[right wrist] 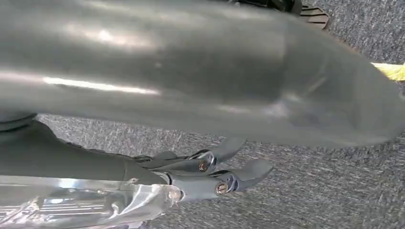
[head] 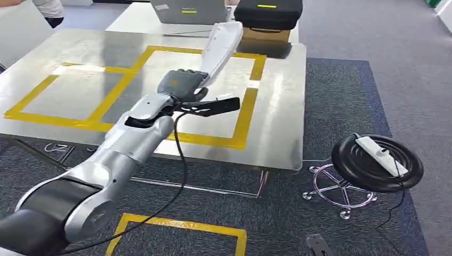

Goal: Take the parts from the cabinet and place them on the table.

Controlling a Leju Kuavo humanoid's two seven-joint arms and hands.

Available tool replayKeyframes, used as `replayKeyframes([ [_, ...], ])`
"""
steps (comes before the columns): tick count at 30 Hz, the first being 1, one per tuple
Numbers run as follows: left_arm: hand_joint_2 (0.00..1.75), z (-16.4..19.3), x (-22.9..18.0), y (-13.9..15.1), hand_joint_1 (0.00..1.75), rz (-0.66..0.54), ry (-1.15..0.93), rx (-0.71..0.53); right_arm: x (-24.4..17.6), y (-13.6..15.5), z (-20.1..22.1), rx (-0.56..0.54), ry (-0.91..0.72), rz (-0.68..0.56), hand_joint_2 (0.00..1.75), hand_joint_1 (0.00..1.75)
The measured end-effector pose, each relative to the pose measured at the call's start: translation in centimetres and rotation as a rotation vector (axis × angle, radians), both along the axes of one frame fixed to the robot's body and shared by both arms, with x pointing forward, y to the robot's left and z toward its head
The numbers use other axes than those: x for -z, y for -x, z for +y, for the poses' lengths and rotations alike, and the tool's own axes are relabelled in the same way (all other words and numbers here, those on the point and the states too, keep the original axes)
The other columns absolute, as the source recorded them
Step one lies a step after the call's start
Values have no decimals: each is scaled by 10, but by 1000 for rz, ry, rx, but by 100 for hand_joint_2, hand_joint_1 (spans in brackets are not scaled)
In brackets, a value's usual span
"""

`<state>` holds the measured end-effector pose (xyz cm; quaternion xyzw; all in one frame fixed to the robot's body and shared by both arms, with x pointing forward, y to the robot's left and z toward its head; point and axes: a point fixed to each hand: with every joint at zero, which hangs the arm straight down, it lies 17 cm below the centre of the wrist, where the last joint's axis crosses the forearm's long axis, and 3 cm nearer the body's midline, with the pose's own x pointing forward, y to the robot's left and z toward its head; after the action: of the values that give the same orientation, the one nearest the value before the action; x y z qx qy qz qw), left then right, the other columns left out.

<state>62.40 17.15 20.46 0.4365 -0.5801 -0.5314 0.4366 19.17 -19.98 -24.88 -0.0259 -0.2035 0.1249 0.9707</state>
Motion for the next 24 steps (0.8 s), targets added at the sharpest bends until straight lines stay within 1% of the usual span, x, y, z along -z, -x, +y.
replayKeyframes([
  [6, 175, 60, -12, -19, 175, -4, -88, -103, -1, -3, 1, -9, -1, -5, 0, 0],
  [10, 175, 97, -19, -27, 175, 5, -137, -168, -2, -4, 3, -14, -1, -7, 0, 0],
  [14, 175, 117, -22, -31, 175, 16, -161, -208, -3, -7, 5, -17, -4, -10, 0, 0],
  [20, 175, 164, -19, -32, 175, 58, -202, -309, -4, -9, 9, -30, -6, -13, 0, 0],
  [23, 175, 182, -16, -30, 175, 70, -214, -341, -4, -9, 10, -31, -7, -13, 0, 0],
  [24, 175, 194, -15, -29, 175, 75, -221, -364, -5, -10, 10, -33, -7, -14, 0, 0],
])
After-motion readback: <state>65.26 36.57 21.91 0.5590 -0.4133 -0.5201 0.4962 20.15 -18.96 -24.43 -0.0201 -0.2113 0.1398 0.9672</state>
